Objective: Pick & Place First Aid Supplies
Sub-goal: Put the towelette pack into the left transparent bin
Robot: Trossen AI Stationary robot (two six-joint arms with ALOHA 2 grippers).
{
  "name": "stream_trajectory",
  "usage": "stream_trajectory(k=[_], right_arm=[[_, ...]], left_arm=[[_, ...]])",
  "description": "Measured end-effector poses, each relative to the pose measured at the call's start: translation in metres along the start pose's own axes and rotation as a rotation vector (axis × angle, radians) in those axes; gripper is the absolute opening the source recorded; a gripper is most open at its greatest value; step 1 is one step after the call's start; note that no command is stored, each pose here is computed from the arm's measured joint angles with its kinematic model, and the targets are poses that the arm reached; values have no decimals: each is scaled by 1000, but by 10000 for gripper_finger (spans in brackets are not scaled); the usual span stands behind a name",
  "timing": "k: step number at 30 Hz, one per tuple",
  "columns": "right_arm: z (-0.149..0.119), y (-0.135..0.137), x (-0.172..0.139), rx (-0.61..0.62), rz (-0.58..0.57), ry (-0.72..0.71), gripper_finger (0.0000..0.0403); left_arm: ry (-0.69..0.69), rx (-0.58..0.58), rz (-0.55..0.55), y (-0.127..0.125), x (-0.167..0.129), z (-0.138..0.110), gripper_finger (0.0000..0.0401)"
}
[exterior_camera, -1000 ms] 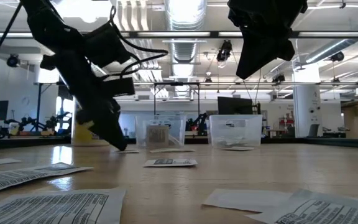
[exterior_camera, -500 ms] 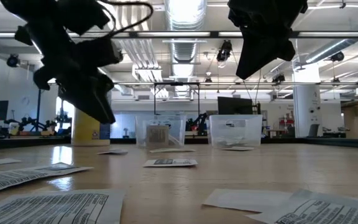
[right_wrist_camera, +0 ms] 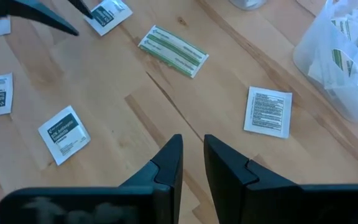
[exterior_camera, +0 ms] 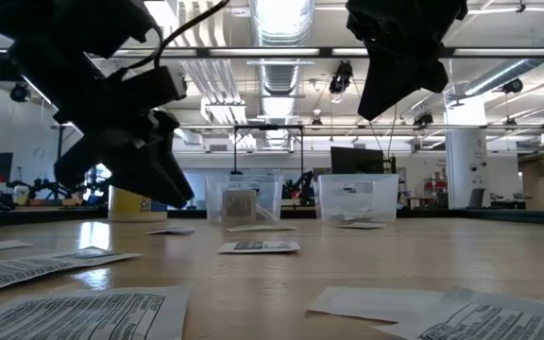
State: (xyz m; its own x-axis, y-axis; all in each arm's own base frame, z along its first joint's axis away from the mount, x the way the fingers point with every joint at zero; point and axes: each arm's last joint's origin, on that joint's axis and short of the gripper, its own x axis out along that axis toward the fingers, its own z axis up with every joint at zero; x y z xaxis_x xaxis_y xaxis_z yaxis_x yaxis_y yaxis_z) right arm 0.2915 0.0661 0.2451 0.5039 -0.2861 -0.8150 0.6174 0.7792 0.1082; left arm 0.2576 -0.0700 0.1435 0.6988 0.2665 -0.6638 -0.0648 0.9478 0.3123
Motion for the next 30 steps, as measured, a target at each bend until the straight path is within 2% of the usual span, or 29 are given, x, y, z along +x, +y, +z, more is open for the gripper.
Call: stream_trajectory(k=[9, 17, 30], right_arm=[[0, 0, 0, 1, 3, -2, 63], [0, 0, 0, 2, 5, -4, 63], [1, 1, 0, 5, 9, -8, 63]], left_arm=[[57, 30, 8, -8, 16, -6, 122], [85, 53, 104, -7, 20, -11, 122], [132, 79, 116, -7, 23, -17, 120]])
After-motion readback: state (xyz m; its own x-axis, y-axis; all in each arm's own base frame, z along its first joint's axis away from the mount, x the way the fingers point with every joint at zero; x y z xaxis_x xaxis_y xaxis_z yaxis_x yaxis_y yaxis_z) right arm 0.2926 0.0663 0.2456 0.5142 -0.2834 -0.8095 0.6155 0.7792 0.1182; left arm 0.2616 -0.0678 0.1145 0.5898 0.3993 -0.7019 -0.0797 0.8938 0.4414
